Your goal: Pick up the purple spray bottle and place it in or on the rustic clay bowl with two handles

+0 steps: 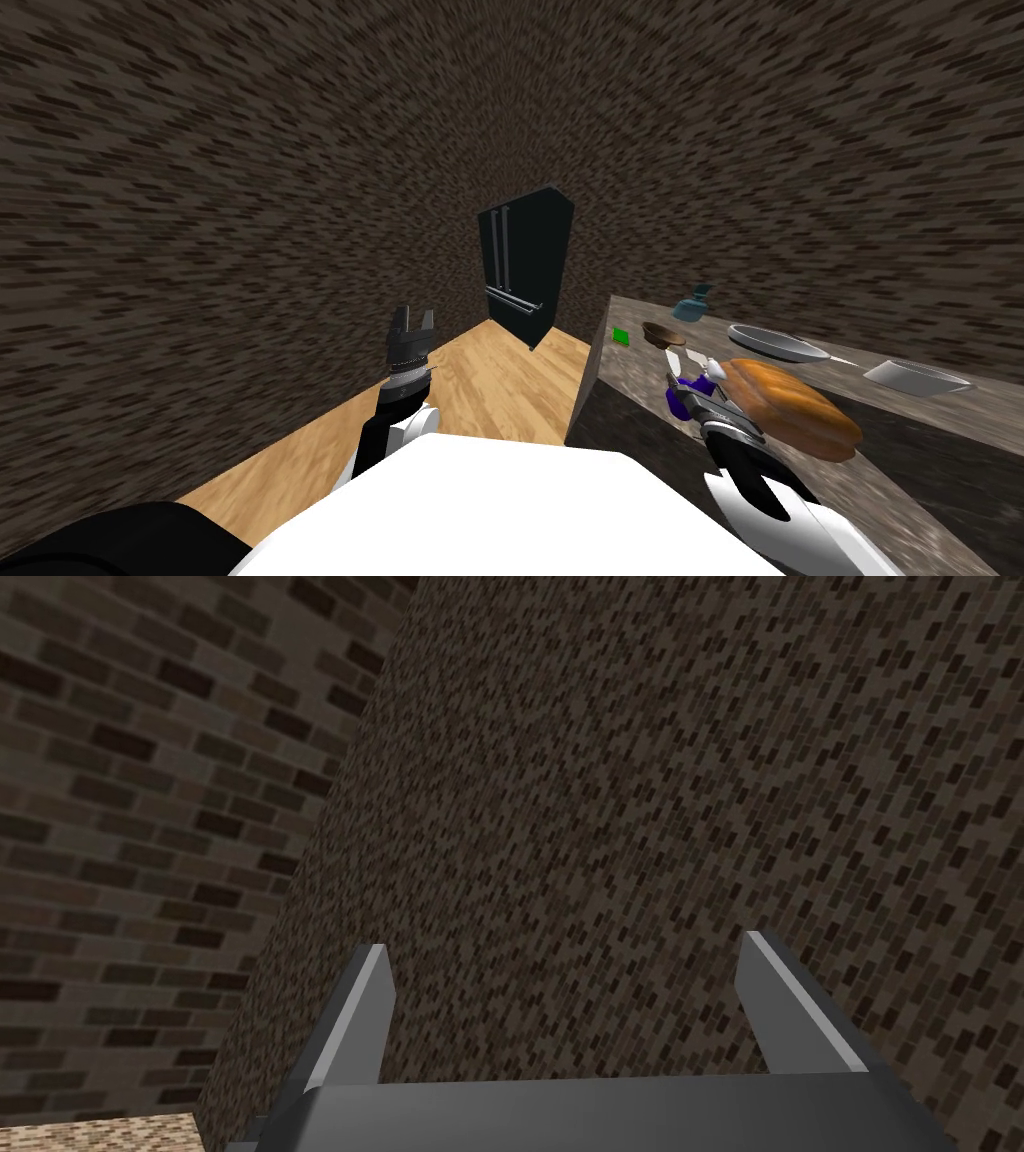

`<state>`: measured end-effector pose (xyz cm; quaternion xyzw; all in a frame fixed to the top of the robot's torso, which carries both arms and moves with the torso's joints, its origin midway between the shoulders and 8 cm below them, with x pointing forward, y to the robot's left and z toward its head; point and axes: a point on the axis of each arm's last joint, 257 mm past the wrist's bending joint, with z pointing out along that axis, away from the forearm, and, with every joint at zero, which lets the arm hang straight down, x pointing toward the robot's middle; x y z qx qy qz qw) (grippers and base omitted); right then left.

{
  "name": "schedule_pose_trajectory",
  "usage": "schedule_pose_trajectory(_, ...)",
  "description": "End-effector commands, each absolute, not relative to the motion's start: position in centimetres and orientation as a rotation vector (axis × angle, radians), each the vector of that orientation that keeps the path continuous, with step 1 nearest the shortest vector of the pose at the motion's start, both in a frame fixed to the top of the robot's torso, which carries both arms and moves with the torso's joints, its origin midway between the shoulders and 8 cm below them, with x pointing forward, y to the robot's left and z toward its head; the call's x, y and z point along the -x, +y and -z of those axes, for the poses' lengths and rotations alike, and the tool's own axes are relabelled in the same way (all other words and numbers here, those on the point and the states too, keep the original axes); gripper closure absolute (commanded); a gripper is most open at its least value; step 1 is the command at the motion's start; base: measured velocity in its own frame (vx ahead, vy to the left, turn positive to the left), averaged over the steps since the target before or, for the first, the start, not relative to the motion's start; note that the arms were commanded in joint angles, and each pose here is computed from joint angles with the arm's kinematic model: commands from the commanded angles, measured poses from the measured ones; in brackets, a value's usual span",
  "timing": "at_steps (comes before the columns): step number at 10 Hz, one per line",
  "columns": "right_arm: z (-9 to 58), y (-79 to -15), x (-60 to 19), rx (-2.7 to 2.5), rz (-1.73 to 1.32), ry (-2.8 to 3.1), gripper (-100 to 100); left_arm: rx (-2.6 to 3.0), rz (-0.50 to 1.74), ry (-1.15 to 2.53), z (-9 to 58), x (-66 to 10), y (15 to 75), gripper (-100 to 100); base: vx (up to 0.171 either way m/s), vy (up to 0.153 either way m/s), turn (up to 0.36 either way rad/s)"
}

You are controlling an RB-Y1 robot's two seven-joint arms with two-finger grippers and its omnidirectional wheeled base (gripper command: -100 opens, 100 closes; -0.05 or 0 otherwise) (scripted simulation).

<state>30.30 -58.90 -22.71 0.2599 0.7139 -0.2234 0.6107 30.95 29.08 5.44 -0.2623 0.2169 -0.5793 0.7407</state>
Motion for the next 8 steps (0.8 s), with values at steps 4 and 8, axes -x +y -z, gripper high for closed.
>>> schedule_pose_trajectory(4, 22.70, -58.96, -30.32, -0.601, 0.517, 1.647, 100, 0.575, 1.270, 0.476, -5.44, -30.95, 29.08, 0, -0.006, -0.006, 0.004)
schedule_pose_trajectory(8, 22.93, -58.49, -29.68, -0.591, 0.508, 1.656, 100, 0.575, 1.270, 0.476, -5.44, -30.95, 29.08, 0, 0.009, 0.007, -0.024)
